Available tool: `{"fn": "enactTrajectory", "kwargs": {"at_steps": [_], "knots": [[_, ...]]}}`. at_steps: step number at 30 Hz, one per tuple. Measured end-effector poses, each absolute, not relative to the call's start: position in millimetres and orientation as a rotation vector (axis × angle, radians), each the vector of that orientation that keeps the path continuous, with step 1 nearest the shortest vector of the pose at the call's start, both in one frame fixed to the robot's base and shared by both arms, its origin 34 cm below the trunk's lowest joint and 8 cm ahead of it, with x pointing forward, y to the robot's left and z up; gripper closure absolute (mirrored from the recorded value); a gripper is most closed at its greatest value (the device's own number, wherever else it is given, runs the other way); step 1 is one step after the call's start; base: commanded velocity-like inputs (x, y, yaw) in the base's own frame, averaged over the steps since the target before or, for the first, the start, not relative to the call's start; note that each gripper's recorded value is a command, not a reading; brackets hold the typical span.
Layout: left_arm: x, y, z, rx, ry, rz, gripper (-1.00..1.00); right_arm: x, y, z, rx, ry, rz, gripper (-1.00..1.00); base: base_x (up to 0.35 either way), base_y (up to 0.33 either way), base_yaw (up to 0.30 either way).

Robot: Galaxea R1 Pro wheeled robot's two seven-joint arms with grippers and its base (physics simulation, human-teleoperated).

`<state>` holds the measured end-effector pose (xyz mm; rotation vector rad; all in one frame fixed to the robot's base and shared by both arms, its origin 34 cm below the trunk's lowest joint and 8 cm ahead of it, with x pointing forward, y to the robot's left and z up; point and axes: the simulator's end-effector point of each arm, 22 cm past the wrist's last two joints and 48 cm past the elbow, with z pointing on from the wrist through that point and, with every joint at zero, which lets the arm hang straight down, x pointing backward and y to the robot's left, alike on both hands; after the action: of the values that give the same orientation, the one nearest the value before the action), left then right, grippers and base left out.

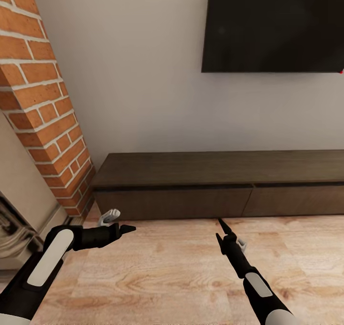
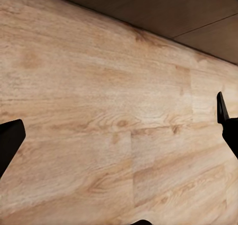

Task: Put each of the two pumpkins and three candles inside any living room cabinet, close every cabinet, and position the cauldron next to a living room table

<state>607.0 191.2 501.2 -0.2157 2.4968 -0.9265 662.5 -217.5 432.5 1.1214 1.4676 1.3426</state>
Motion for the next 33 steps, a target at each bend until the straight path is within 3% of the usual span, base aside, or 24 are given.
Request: {"fn": "enactTrajectory", "kwargs": {"at_steps": [26,33], "knots": [[599.3,189.8,457.0,-0.240,2.535,-0.941,-1.00,653.9,-230.4,382.7,1.148,1.477,1.230,-1.00,0.000,0.000,0.000],[597.9,189.1,456.7,-0.252,2.536,-0.962,-1.00,653.9,-251.8,382.9,1.211,1.409,1.204,-1.00,0.229,0.000,0.000]]}}
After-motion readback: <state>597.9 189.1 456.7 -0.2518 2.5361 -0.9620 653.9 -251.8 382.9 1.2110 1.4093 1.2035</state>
